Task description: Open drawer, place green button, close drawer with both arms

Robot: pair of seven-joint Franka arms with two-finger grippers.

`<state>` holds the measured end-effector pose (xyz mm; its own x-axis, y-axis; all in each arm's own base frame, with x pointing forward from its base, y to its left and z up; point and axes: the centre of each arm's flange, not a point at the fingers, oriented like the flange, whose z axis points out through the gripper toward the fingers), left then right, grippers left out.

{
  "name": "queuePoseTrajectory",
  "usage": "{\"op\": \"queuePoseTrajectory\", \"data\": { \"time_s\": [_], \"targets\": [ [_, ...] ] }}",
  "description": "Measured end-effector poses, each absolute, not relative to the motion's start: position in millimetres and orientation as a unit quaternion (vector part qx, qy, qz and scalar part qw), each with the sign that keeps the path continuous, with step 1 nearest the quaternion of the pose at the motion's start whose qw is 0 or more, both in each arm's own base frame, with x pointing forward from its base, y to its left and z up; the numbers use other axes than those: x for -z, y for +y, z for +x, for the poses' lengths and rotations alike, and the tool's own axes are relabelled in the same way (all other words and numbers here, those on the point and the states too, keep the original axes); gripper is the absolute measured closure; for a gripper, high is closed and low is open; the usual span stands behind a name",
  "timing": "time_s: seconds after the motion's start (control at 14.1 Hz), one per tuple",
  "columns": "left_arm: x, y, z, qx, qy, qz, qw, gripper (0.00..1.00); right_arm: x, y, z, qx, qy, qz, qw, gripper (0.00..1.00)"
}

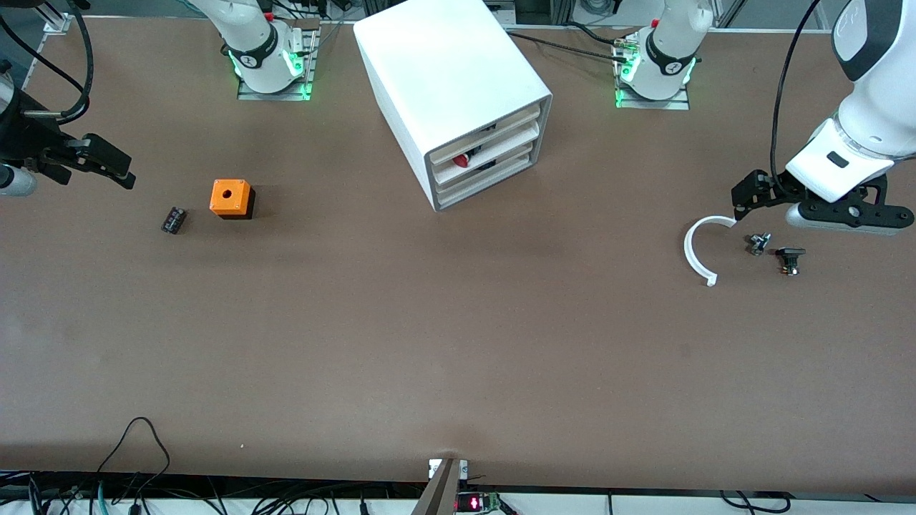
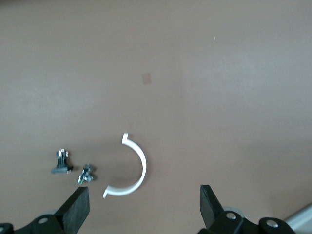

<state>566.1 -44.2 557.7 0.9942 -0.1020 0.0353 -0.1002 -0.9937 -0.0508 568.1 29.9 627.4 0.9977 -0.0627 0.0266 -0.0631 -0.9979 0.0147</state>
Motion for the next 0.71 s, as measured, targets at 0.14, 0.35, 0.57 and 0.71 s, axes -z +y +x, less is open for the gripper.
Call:
{"op": "queuePoseTrajectory", "data": {
  "time_s": [0.14,0.35,0.57,0.71],
  "targets": [
    [-561.1,-44.4,564.3,0.012,0.05,-0.998,0.024,0.0,-627.4,29.9,568.1,-0.013,-0.031,0.999,0.008,0.0],
    [-562.8,-45.0,564.1,0.011,0.05,-0.998,0.022,0.0,-627.4,30.0,568.1,-0.013,-0.031,0.999,0.008,0.0],
    [-563.2,-45.0,564.1,0.011,0.05,-0.998,0.022,0.0,-627.4,30.0,568.0,-0.013,-0.031,0.999,0.008,0.0],
    [-563.7,-45.3,564.2,0.012,0.05,-0.998,0.022,0.0,-627.4,30.0,568.0,-0.013,-0.031,0.999,0.008,0.0]
  ]
}}
